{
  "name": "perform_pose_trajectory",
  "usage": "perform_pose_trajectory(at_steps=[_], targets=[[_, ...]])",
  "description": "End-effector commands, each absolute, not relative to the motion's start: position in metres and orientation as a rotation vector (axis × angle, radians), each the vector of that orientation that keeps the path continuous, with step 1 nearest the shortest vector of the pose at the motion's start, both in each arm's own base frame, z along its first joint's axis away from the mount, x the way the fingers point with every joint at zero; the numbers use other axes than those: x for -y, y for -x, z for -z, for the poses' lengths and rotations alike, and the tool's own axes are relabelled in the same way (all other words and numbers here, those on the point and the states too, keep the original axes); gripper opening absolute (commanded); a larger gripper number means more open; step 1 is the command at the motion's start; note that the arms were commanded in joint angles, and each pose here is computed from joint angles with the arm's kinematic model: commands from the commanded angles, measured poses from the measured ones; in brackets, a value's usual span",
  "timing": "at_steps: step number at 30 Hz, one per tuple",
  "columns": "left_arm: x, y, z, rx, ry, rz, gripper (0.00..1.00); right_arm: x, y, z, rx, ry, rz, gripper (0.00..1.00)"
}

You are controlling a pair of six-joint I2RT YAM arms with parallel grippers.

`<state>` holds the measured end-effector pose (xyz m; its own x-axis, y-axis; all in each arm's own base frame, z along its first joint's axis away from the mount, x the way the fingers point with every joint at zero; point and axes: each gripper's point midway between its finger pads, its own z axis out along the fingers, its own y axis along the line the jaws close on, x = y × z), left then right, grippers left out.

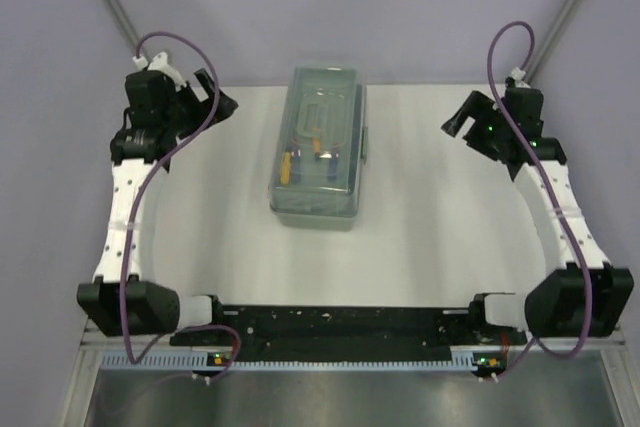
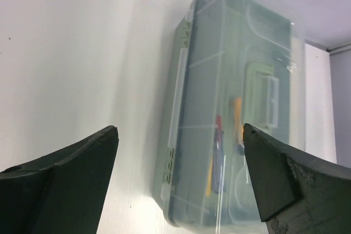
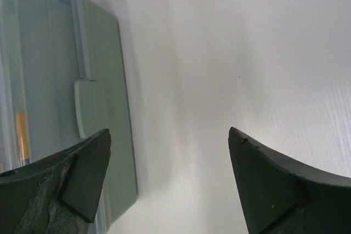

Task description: Pack the tool kit

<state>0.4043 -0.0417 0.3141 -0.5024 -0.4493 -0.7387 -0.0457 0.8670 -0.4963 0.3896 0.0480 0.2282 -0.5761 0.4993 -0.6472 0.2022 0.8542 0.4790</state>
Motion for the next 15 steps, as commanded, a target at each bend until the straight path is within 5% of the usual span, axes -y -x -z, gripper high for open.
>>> perform_pose_trajectory(at_steps=[1, 2, 5, 15], targets=[[0.039, -0.356, -0.34, -1.98, 0.319, 0.473, 0.98, -0.037, -0.35, -0.269, -2.056, -0.425, -0.381, 0.92], [0.041, -0.347, -0.345, -1.96, 0.305, 0.481, 0.98, -0.042, -0.34, -0.281, -2.023, -0.361, -0.402, 0.99], [0.047, -0.322, -0.352, -1.937, 0.253, 0.499, 0.98, -0.056, -0.313, -0.306, -1.938, -0.104, -0.425, 0.99], [0.055, -0.263, -0.34, -1.953, 0.18, 0.46, 0.98, -0.039, -0.23, -0.363, -1.621, -0.026, -0.291, 0.99]])
